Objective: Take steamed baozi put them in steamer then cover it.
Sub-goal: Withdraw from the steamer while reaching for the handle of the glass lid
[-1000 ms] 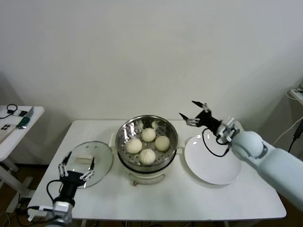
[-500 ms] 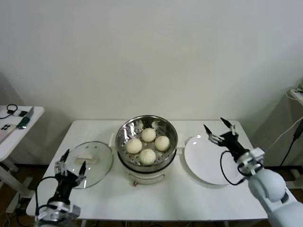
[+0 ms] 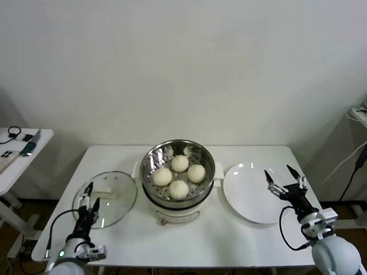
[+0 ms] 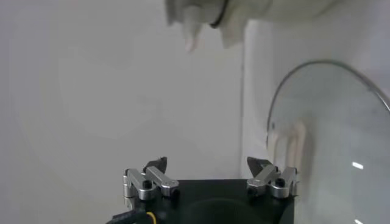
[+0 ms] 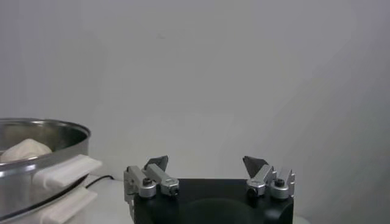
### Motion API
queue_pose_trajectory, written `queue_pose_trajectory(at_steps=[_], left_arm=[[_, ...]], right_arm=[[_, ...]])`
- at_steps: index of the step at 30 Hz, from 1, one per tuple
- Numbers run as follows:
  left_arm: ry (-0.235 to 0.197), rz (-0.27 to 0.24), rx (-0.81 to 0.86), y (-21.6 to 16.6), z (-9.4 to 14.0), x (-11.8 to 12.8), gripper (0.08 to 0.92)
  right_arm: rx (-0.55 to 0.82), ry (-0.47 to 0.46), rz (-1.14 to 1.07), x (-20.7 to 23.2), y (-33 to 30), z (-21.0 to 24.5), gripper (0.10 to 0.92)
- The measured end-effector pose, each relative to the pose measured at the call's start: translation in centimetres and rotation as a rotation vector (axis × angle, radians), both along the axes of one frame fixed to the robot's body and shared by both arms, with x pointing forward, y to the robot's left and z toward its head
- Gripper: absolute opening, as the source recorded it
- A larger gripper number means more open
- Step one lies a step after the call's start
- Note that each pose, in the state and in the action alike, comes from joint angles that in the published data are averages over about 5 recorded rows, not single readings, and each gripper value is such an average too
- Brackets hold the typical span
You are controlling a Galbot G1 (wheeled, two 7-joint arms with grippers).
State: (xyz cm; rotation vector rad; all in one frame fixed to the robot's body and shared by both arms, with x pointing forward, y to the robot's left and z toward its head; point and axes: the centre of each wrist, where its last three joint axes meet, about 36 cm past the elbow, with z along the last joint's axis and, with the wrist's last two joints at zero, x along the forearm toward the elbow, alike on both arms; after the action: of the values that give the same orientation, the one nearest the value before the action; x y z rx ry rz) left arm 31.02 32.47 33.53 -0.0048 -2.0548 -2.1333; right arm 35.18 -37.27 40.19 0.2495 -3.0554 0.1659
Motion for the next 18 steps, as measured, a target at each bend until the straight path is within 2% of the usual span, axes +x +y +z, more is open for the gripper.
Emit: queue_pose_trajectory(at_steps=[8, 18], left_arm=[[0.027, -0.003, 0.062, 0.9, -3.5, 2.6, 0.823], [0.033, -0.004, 0.095, 2.0, -5.5, 6.0, 0.823]], right_arm=[[-0.005, 0.017, -0.025, -1.0, -0.1, -1.0, 0.823], [-0.011, 0.024, -0.041, -1.9, 0.0, -1.7, 0.823]])
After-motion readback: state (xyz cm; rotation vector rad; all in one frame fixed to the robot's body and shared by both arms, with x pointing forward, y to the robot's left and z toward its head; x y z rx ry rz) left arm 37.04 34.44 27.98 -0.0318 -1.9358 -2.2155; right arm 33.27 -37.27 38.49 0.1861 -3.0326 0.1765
